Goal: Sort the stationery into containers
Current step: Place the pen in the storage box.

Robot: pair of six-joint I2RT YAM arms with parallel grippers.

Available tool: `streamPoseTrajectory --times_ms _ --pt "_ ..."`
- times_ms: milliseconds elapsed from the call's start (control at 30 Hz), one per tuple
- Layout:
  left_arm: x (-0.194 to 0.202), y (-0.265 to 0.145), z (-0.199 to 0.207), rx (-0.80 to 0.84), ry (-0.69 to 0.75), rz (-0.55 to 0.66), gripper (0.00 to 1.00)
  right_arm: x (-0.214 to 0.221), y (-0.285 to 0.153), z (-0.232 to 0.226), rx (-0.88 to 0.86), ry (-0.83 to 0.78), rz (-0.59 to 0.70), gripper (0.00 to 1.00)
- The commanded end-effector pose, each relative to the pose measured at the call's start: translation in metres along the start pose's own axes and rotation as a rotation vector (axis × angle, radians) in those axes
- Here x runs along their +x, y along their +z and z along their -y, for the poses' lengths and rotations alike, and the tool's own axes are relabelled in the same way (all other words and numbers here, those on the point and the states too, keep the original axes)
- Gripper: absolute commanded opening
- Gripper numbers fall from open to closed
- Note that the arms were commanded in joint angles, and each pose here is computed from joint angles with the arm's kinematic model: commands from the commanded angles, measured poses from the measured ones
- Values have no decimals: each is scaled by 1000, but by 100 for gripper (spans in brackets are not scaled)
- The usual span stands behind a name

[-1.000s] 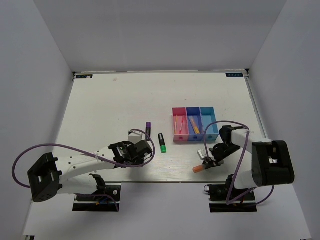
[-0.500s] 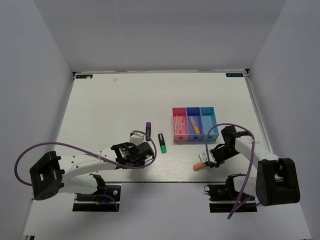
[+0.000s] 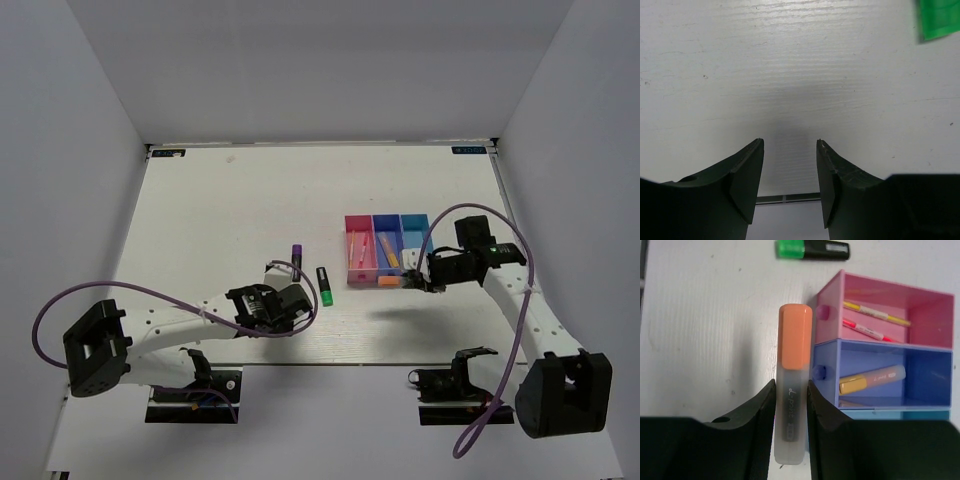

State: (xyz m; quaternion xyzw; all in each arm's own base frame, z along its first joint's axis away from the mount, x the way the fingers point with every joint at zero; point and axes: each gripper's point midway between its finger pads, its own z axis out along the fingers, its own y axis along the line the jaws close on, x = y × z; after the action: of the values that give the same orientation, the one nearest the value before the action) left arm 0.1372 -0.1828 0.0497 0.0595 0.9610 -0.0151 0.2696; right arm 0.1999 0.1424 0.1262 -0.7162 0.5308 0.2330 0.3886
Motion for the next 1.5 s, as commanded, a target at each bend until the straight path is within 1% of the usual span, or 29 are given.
streamPoseTrajectory --times_ms 0,67,100,167,200,233,267,300,333,400,567,700,800,833,900,933,1000,1033,1067,1100,1133,1167,1200,1233,1300,1333,1367,1433,1467 --pt "-15 -7 10 20 -5 41 57 -20 -11 33 148 198 33 0" --pt "-15 -7 12 22 1 38 57 -22 -15 49 232 379 39 0" --pt "-16 -8 14 25 -1 40 57 -13 -21 69 322 391 -6 0" --pt "-17 -7 15 23 4 40 57 -18 -26 79 384 571 12 0" --pt "-17 -8 18 25 10 38 57 -9 -30 90 450 643 -17 0" --pt "-17 -7 18 23 11 39 57 -8 -30 93 466 671 -22 0" --pt "-17 -8 19 25 14 39 57 -7 -34 98 505 744 -26 0" --pt "-18 -7 20 23 15 36 57 -4 -31 100 503 822 -28 0" --pt "-19 -8 21 27 13 40 57 -4 -34 105 530 845 -42 0" --pt "-18 -7 22 22 17 36 57 -6 -31 109 531 964 -22 0" --pt "-20 -7 22 11 21 36 57 -7 -19 111 492 1137 -11 0" --pt "-28 -7 19 -19 45 56 57 3 -1 110 447 1226 -48 0" --pt "-46 -7 21 -22 20 63 60 13 9 118 456 1230 -66 0" --pt "-56 -3 16 -32 -12 63 60 17 11 120 455 1234 -73 0" --pt "-62 0 23 20 -33 43 60 24 15 123 472 1267 -89 0" --pt "-73 5 17 10 -78 45 60 27 17 124 476 1280 -102 0" --pt "-81 8 22 48 -92 25 60 32 18 127 484 1290 -108 0" --pt "-89 15 14 26 -117 22 60 34 19 128 488 1283 -113 0" --pt "-99 15 17 33 -124 24 60 34 20 130 492 1273 -108 0" --pt "-97 20 20 43 -124 -9 60 36 19 131 502 1275 -111 0" --pt "-106 24 14 35 -152 -8 60 35 19 133 505 1270 -108 0" --pt "-115 26 18 42 -156 -4 60 36 19 134 509 1269 -109 3" --pt "-113 32 20 53 -163 -39 60 38 21 134 506 1275 -116 7" --pt "-123 34 21 60 -175 -30 60 38 21 135 506 1276 -118 16" --pt "-131 44 25 62 -180 -53 60 37 20 138 509 1273 -115 23" --pt "-134 47 25 67 -192 -61 60 37 20 138 505 1270 -116 33" --pt "-134 54 25 58 -195 -74 60 35 19 139 507 1270 -112 38" --pt "-144 59 27 61 -212 -76 60 33 20 138 500 1262 -108 46" --pt "-143 63 27 58 -216 -87 61 30 19 138 493 1261 -97 48"
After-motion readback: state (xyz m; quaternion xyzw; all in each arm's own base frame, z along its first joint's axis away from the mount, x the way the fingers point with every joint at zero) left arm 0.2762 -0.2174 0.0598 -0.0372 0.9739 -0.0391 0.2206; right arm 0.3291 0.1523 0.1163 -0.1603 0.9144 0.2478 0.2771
